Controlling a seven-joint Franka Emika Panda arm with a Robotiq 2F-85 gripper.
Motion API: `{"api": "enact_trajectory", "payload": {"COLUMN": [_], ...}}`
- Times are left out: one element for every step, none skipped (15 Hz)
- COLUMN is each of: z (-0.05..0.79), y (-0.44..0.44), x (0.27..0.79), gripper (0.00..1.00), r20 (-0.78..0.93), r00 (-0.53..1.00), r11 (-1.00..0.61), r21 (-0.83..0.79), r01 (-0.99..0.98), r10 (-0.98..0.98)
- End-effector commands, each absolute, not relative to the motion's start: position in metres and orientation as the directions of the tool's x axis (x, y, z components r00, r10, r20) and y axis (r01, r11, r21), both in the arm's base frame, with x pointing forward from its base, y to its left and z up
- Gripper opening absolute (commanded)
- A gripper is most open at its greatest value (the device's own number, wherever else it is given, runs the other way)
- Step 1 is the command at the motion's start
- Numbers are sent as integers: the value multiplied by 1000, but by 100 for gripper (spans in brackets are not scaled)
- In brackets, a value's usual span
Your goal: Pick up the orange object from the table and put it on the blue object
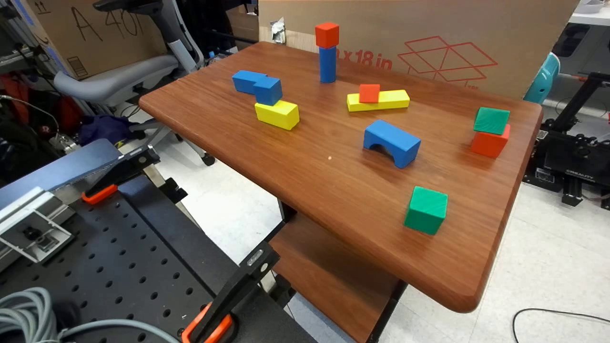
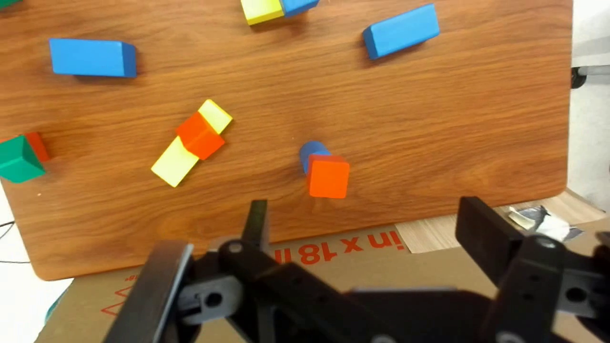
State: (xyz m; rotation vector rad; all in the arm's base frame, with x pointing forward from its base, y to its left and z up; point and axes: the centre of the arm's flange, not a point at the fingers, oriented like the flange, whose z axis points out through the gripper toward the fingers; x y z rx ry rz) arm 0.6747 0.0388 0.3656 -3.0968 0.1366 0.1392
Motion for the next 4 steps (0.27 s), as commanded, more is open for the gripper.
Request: {"api": "enact_trajectory", "payload": {"z": [370,371,368,366], "y": [38,38,38,38], "x": [671,668,667,666], "gripper": [100,100,100,100], "r20": [-89,-92,-97,-102], "r00": [992,992,992,991], "r11": [-996,-996,-996,-996], "r21": [-35,-35,-34,-33], "r01": [-87,-86,-86,-86], "r10": [-84,-83,-82,-82]}}
